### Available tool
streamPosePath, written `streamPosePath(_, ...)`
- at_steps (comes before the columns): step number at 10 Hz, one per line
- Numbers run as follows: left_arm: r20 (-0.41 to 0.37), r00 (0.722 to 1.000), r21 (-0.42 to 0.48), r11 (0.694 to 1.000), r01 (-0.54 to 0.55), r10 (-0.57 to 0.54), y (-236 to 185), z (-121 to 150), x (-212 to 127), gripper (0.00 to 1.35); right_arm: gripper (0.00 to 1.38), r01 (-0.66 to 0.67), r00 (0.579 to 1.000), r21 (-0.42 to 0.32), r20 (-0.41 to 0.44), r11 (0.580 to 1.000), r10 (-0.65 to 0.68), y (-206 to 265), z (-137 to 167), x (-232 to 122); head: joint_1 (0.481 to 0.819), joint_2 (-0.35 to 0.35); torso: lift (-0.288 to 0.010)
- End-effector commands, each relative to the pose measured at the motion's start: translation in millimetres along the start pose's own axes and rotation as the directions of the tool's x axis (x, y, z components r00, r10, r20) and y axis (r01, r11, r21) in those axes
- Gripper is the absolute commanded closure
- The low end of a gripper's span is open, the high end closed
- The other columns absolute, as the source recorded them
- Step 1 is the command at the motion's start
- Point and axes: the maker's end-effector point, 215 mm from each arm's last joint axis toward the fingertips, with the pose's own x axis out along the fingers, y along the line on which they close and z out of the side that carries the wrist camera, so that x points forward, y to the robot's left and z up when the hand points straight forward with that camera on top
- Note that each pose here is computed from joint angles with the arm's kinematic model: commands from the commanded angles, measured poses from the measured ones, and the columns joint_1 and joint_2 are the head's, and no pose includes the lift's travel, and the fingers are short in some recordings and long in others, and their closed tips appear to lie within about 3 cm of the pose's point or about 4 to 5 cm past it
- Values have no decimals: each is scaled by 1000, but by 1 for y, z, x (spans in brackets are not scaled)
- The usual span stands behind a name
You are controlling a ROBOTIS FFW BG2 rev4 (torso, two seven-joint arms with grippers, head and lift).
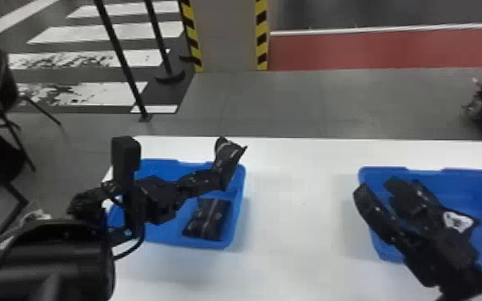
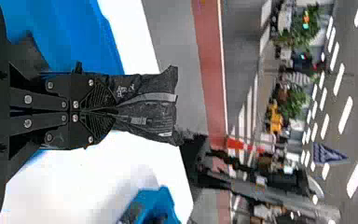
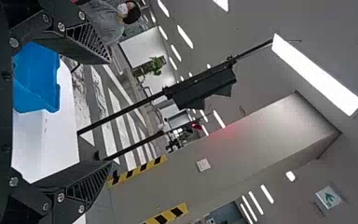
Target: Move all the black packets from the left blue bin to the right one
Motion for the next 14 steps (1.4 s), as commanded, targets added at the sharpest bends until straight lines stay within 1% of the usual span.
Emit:
streamPosePath(1,39,995,55,994,92,-94,-38,25,25,1207,279,-25,1000,7,-1,1000,25,0,-3,16,695,107,-110)
streamPosePath(2,55,988,90,986,138,-143,-54,37,37,1207,277,-50,999,9,1,999,50,3,-4,31,695,72,-110)
streamPosePath(3,57,981,108,978,180,-187,-66,42,50,1207,277,-69,998,16,-6,997,69,3,-9,42,695,48,-110)
streamPosePath(5,55,963,132,958,256,-265,-90,50,67,1207,275,-85,996,19,-11,996,85,-2,-13,59,695,26,-110)
streamPosePath(6,48,952,128,947,293,-301,-104,51,76,1207,275,-86,996,18,-5,996,86,-5,-10,65,695,12,-110)
streamPosePath(9,37,931,120,926,357,-364,-130,50,89,1207,274,-92,996,16,7,996,92,-8,-4,79,695,-30,-110)
streamPosePath(13,50,906,128,902,412,-421,-155,62,98,1207,279,-87,996,18,-7,996,87,-17,-10,92,695,-58,-110)
streamPosePath(14,44,903,121,900,420,-427,-159,60,101,1207,361,-89,996,10,-6,996,89,-18,-8,94,695,-66,-110)
